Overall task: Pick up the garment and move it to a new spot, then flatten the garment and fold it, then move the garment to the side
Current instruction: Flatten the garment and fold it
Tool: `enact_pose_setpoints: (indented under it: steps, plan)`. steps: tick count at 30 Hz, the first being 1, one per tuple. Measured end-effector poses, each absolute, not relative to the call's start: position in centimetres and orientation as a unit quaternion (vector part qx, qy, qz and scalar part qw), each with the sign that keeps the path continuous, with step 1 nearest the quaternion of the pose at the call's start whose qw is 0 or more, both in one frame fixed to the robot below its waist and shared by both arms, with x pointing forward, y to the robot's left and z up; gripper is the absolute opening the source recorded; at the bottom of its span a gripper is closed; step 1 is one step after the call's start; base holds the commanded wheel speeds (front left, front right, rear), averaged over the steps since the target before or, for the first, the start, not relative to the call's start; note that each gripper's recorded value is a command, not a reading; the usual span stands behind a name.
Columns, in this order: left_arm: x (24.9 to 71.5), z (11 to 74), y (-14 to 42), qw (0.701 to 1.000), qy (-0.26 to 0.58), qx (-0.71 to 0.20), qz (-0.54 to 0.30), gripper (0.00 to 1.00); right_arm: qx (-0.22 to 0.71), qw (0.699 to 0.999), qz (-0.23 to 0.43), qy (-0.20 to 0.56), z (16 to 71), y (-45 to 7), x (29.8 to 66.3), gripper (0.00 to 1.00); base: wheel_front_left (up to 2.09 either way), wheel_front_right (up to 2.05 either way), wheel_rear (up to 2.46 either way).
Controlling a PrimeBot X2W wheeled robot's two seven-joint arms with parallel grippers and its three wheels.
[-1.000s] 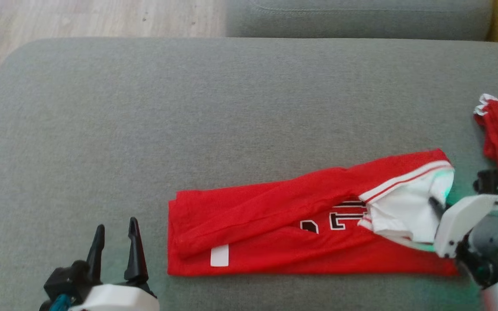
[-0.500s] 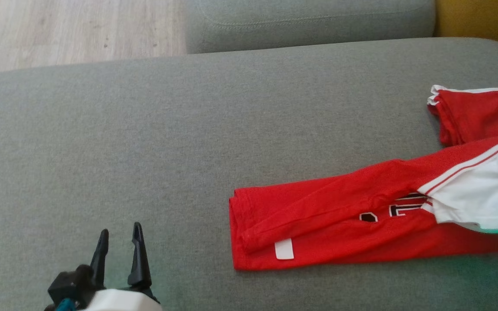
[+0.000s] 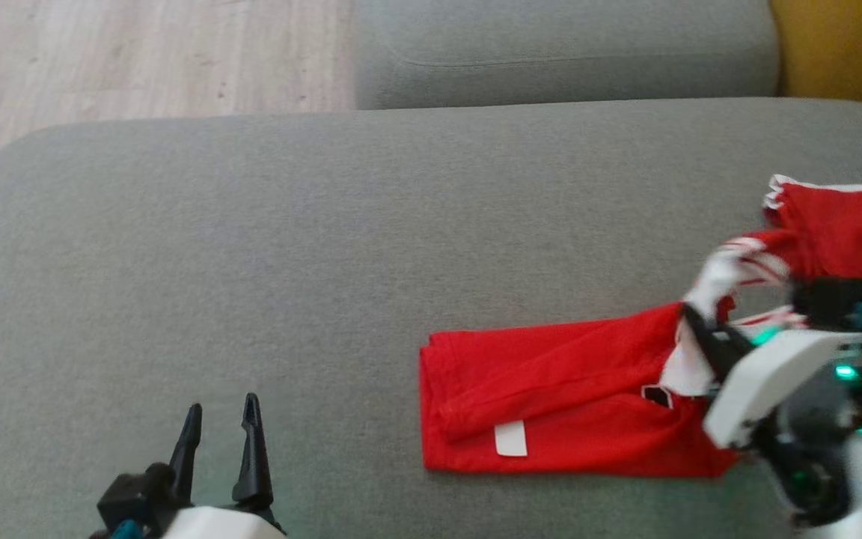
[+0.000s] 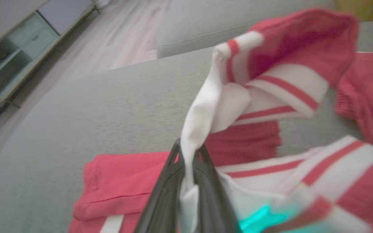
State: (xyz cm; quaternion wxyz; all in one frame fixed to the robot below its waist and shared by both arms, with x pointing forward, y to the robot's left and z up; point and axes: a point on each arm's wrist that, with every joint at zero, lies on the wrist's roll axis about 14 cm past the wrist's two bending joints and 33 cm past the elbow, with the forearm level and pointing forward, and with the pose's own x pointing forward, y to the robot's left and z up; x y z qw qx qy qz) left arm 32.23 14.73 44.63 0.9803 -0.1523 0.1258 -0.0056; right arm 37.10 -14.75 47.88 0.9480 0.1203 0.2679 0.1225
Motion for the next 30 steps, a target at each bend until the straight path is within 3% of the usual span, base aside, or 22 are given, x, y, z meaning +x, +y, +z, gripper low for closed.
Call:
enact_pose_setpoints:
  steps: [12,17,18,19,20,25,30]
  plan:
    - [30.2,44.3,17.5,0.979,0.128,-0.155,0.042,1.0,0.17,0.89,0.295,0.305,45.5,-1.3,34.7,0.0,0.0,0.0,0.0]
    - [29.8,44.0,17.9,0.977,0.134,-0.158,0.051,1.0,0.174,0.864,0.324,0.345,42.8,1.4,33.3,0.0,0.0,0.0,0.0]
    - [29.8,43.9,17.9,0.977,0.135,-0.158,0.053,1.0,0.172,0.862,0.326,0.348,42.4,1.7,33.4,0.04,0.0,0.0,0.0]
    - [29.8,43.8,18.0,0.977,0.135,-0.158,0.054,1.0,0.171,0.861,0.327,0.35,42.2,1.9,33.5,0.38,0.0,0.0,0.0]
    - [29.7,43.7,18.1,0.976,0.137,-0.158,0.056,1.0,0.174,0.861,0.331,0.346,42.1,2.4,33.9,1.0,0.0,0.0,0.0]
    - [29.8,43.7,18.0,0.976,0.138,-0.157,0.054,1.0,0.186,0.867,0.347,0.305,44.0,3.7,35.0,1.0,0.0,0.0,0.0]
    - [30.1,43.8,17.2,0.977,0.137,-0.159,0.041,1.0,0.19,0.896,0.329,0.228,47.1,2.4,37.3,1.0,0.0,0.0,0.0]
